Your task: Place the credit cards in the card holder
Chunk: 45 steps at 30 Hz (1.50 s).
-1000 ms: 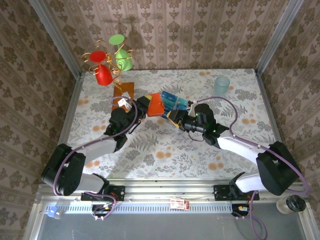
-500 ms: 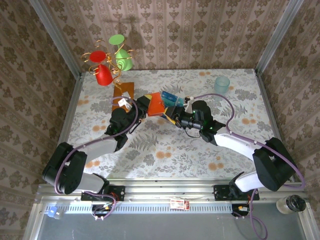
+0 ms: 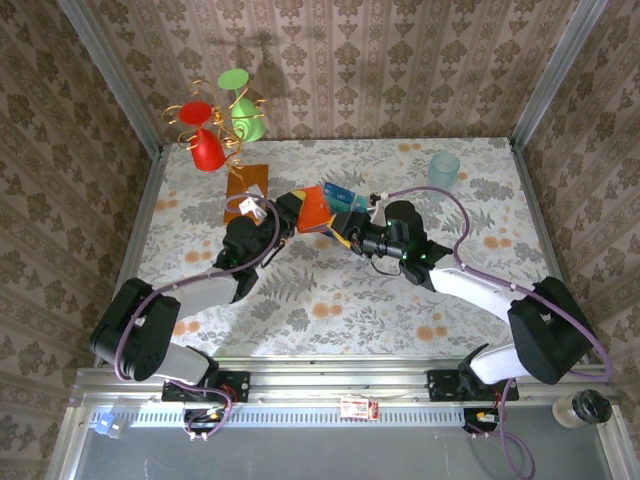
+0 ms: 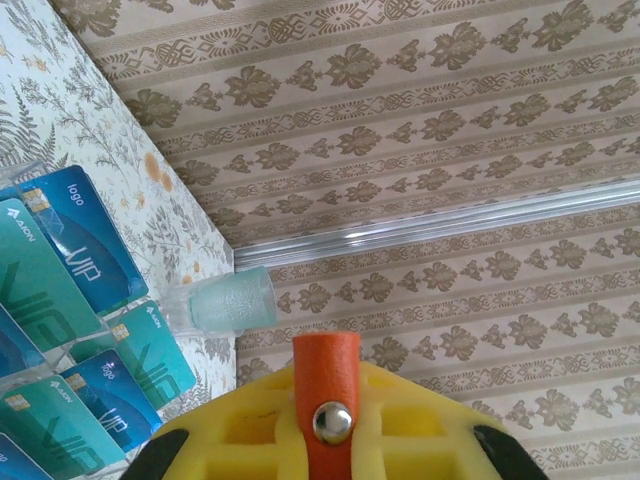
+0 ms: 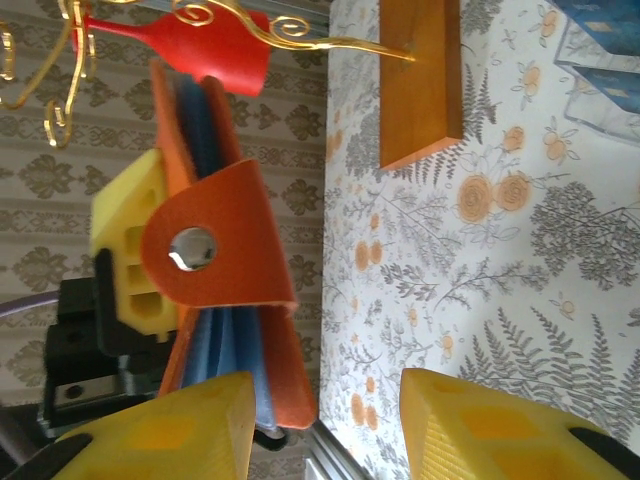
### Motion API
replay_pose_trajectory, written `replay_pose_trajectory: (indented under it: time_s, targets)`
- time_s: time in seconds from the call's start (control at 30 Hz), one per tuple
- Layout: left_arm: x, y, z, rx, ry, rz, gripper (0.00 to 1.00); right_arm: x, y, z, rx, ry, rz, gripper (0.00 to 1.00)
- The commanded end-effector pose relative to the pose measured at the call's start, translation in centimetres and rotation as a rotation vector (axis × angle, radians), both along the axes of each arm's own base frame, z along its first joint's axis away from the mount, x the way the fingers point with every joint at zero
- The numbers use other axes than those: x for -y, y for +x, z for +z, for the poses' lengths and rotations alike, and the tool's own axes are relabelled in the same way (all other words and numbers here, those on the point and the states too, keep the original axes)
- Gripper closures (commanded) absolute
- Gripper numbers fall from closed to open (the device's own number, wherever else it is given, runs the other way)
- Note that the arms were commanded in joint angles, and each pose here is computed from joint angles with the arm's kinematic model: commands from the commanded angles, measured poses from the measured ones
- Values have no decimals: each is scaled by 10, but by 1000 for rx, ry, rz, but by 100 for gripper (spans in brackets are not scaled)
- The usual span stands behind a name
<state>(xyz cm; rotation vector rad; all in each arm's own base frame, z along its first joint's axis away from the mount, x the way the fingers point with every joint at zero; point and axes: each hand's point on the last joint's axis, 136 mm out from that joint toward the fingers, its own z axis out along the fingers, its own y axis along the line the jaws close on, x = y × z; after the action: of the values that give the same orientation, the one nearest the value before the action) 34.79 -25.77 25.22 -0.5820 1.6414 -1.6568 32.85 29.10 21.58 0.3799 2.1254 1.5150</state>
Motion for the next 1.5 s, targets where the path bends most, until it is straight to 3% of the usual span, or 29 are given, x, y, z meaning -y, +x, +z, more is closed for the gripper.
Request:
replay_pose_trajectory:
  time_s: [0.0, 0.3, 0.57, 0.7, 0.77, 0.9, 0.97, 1.03, 1.17, 1.47]
  targets:
    - [5, -4, 21, 55, -54, -19, 100, -6, -4, 39, 85, 76, 26, 57]
    - [5, -5, 30, 56, -122, -12, 100, -9, -2, 44, 100, 132, 30, 59]
    - [5, -6, 46, 76, -202, 0, 100, -12, 0, 36, 83, 161, 34, 80]
    - [8, -7, 53, 85, -225, -6, 100, -12, 0, 39, 91, 183, 37, 85]
    - [10, -7, 53, 84, -227, -9, 100, -12, 1, 42, 96, 194, 38, 85]
    - [14, -8, 50, 77, -212, -24, 100, -12, 1, 44, 100, 201, 43, 100]
    - [15, -9, 45, 72, -194, -31, 98, -10, 1, 42, 102, 197, 39, 100]
    - [13, -10, 37, 69, -164, -32, 76, -7, 0, 41, 106, 191, 34, 100]
    - [5, -15, 17, 55, -80, -26, 46, -1, -4, 25, 104, 144, 25, 100]
    - [-25, -33, -26, 2, 212, -50, 18, 14, -22, -3, 117, 32, 43, 100]
